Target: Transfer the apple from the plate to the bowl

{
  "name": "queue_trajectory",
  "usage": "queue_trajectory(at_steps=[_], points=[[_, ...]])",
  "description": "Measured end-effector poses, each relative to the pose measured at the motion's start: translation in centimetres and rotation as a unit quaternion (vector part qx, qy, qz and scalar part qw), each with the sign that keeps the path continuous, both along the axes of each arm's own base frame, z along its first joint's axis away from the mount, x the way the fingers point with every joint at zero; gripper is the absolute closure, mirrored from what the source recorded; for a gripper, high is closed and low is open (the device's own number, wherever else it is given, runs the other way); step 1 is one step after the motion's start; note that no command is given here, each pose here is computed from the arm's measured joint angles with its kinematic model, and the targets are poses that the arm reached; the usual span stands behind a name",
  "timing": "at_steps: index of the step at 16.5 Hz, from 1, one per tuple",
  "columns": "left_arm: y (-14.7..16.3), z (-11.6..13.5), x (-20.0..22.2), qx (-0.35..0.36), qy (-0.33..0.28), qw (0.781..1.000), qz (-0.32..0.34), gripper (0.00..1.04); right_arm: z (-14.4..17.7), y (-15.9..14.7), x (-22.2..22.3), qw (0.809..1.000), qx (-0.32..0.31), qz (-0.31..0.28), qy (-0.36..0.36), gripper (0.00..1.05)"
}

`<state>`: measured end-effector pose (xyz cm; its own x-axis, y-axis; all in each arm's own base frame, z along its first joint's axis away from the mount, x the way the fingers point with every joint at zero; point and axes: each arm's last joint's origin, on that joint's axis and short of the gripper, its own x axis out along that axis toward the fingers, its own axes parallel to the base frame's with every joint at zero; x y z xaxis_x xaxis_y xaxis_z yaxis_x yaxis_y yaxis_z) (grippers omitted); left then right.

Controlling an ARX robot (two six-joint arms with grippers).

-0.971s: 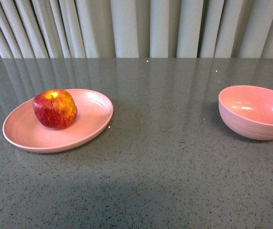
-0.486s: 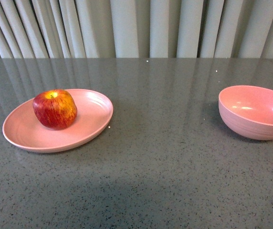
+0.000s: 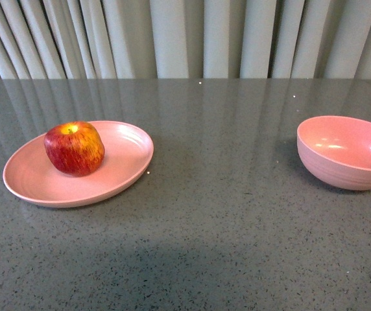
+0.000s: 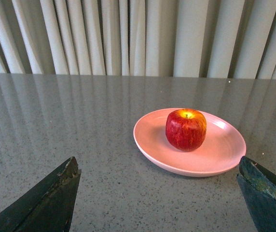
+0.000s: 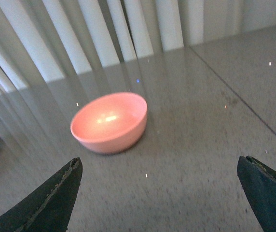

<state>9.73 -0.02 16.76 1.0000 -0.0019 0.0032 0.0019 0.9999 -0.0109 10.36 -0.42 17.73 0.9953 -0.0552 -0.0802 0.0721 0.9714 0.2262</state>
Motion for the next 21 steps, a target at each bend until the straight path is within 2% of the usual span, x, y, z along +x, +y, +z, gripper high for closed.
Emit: queue_trajectory(at_steps=[2, 6, 8, 9, 12, 14, 16, 21], points=[[0.0, 0.0, 0.0, 0.000, 0.000, 1.000, 0.000, 0.07, 3.0, -0.4, 1.0, 0.999, 0.008, 0.005, -0.044, 0.07], [0.0, 0.0, 0.0, 0.000, 0.000, 1.000, 0.000, 0.07, 7.7, -0.9, 5.6, 0.998, -0.006, 0.013, -0.060, 0.07], [0.0, 0.0, 0.0, 0.000, 0.000, 1.000, 0.000, 0.07, 10.0, -0.8, 9.1, 0.998, -0.023, 0.027, -0.049, 0.07], [0.0, 0.0, 0.0, 0.000, 0.000, 1.000, 0.000, 0.07, 10.6, -0.5, 12.3, 0.999, -0.032, 0.039, -0.008, 0.07], [0.0, 0.0, 0.0, 0.000, 0.000, 1.000, 0.000, 0.07, 9.0, -0.4, 19.9, 0.990, -0.054, 0.043, 0.120, 0.07], [0.0, 0.0, 0.0, 0.000, 0.000, 1.000, 0.000, 0.07, 6.3, -0.6, 23.8, 0.975, -0.049, 0.043, 0.214, 0.07], [0.0, 0.0, 0.0, 0.000, 0.000, 1.000, 0.000, 0.07, 3.9, -0.6, 25.6, 0.959, -0.041, 0.047, 0.276, 0.07], [0.0, 0.0, 0.0, 0.000, 0.000, 1.000, 0.000, 0.07, 1.3, -0.1, 26.2, 0.942, -0.025, 0.057, 0.330, 0.07]])
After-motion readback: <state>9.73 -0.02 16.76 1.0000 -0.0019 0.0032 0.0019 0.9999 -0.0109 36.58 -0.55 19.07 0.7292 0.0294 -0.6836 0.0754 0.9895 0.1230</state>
